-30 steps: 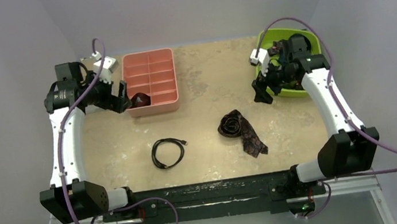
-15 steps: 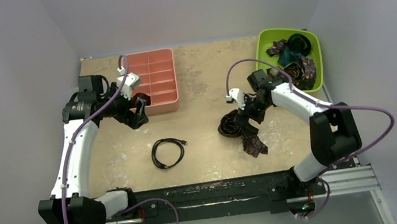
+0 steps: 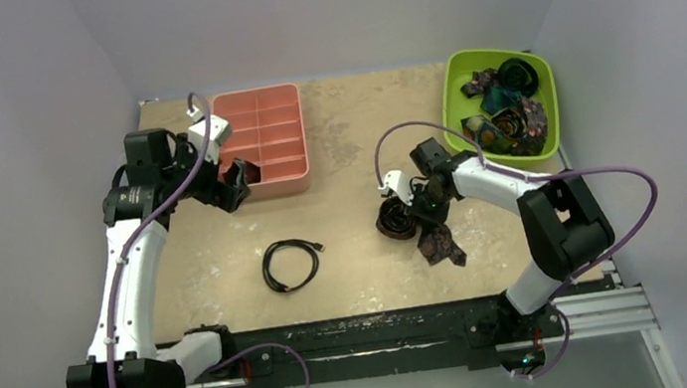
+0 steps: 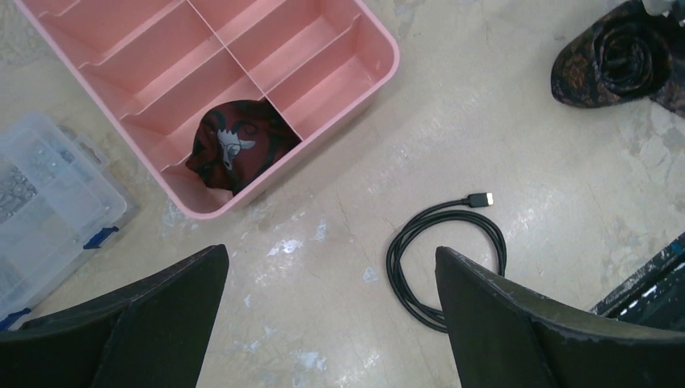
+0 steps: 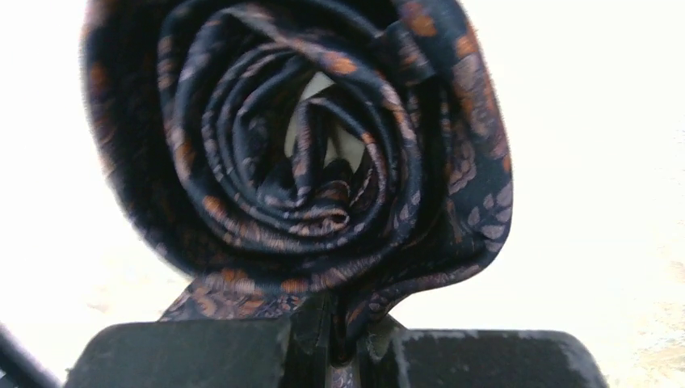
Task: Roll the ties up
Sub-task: Flatten out the tie at the center of the board.
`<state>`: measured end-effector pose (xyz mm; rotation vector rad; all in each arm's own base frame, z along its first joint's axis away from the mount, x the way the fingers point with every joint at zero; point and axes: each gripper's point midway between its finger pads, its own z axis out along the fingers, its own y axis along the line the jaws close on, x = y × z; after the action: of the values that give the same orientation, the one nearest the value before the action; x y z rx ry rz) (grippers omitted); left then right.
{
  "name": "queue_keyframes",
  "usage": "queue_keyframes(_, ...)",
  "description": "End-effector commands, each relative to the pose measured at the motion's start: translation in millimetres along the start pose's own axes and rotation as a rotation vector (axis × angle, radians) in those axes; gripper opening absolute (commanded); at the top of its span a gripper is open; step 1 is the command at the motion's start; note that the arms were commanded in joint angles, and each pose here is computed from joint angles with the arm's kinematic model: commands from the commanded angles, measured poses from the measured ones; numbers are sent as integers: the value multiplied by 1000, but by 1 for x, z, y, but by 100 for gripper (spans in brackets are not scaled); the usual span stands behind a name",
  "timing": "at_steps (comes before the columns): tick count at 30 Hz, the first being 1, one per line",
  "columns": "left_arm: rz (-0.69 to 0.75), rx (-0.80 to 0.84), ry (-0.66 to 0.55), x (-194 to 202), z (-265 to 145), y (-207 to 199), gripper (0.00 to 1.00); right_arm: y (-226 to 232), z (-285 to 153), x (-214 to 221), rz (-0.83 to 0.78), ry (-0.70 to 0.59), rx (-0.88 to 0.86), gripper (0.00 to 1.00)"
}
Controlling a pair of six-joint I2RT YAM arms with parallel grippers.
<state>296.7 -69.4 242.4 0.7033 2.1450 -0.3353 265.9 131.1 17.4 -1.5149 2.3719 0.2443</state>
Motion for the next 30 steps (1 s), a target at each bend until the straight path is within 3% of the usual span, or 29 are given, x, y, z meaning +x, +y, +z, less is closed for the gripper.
queue_keyframes(1,-77,-29,-165,-31,-3,12,100,24,-58,-47,-80,-139,-158,0)
queue_keyframes(4,-132,1,-217,-45,3,14,100,42,-130,-137,-158,-446,-237,0)
queue_keyframes(8,-180,77,-254,-65,8,10,99,71,-225,-236,-293,-737,-304,0)
queue_keyframes(10,-179,108,-261,-72,6,6,99,71,-272,-268,-184,-871,-352,0)
queue_keyframes(12,-150,125,-261,-72,3,1,98,44,-292,-265,-37,-919,-383,0)
queue_keyframes(14,-101,131,-251,-64,2,-5,97,-6,-270,-226,165,-831,-335,0)
queue_keyframes(16,-18,148,-225,-51,3,-14,95,-37,-230,-165,249,-648,-246,0)
queue_keyframes(21,146,204,-166,-13,15,-44,94,-43,-148,12,200,-167,-82,0)
queue_keyframes(24,235,233,-124,3,26,-58,92,-29,-133,103,124,72,-40,0)
queue_keyframes(30,408,276,-48,39,57,-79,89,4,-136,157,-89,222,-20,0)
